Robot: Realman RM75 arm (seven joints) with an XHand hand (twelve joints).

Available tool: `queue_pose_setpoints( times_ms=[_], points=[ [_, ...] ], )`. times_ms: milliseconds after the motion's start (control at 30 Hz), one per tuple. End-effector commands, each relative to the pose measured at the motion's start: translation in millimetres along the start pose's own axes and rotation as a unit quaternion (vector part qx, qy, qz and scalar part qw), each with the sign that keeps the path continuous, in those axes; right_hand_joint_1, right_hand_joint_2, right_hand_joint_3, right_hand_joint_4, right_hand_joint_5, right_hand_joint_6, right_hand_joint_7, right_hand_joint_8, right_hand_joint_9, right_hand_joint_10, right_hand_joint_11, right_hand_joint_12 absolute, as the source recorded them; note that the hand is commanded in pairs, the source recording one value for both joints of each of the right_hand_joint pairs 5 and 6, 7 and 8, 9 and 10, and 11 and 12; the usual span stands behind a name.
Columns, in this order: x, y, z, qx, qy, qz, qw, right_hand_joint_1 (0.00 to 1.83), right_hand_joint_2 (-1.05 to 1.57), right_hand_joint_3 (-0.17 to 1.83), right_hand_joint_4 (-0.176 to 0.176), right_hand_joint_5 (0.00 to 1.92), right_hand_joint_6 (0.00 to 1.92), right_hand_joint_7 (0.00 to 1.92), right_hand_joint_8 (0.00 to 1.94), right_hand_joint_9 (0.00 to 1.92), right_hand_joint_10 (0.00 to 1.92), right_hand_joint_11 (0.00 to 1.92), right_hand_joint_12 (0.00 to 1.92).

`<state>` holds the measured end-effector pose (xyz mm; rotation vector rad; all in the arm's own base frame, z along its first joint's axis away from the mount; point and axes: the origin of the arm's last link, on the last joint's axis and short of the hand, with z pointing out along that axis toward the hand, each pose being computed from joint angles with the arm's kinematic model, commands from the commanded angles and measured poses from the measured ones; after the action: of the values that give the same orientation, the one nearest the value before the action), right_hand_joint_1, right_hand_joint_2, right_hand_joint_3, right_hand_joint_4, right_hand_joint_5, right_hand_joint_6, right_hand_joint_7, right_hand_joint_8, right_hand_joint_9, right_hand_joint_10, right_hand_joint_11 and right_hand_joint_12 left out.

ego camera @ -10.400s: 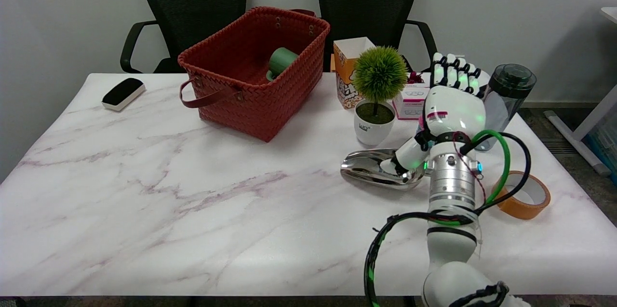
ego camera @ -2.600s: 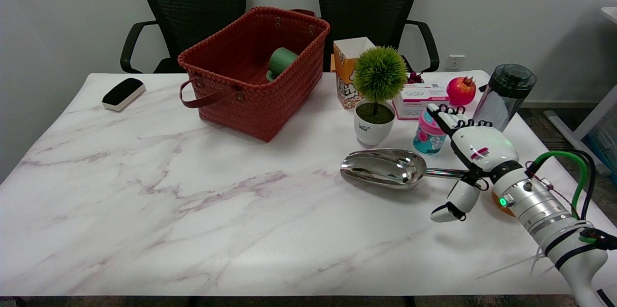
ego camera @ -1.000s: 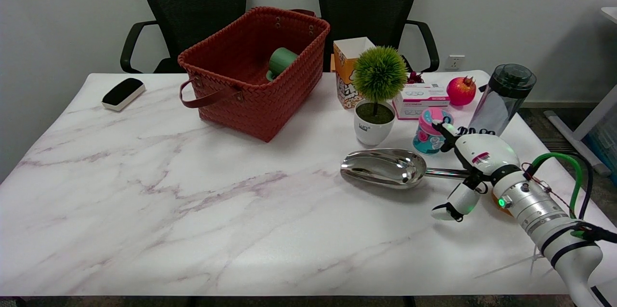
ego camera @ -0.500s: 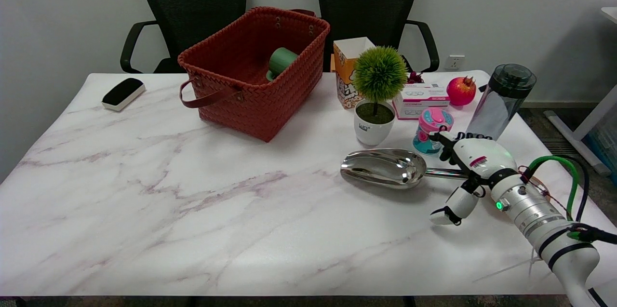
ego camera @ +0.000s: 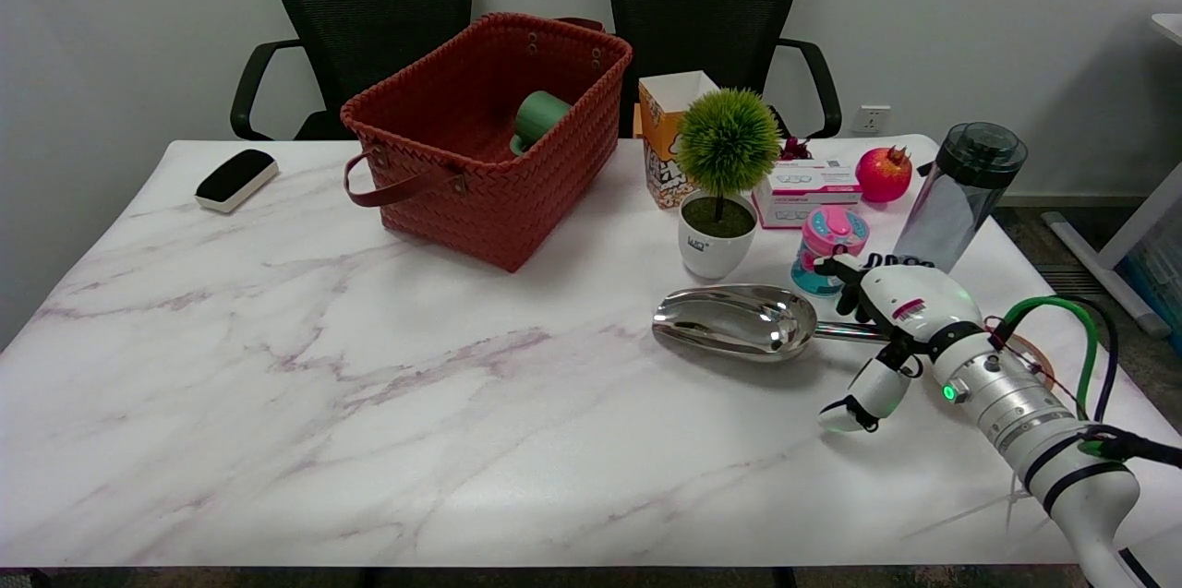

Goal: Pick up the stainless steel scoop.

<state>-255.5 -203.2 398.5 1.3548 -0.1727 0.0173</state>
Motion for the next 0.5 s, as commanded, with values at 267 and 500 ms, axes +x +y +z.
queue_pose_setpoints(
  times_ms=[267, 500],
  points=[
    [-7.6, 0.2, -1.4, -0.007, -0.020, 0.006, 1.000, 1.12, -0.24, 0.72, 0.000, 0.36, 0.36, 0.76, 0.76, 0.83, 0.83, 1.16, 1.16],
    [-8.2, 1.1, -2.2, -0.009, -0.022, 0.007, 1.000, 1.13, -0.23, 0.73, 0.000, 0.39, 0.39, 0.78, 0.78, 0.83, 0.83, 1.16, 1.16]
  ],
)
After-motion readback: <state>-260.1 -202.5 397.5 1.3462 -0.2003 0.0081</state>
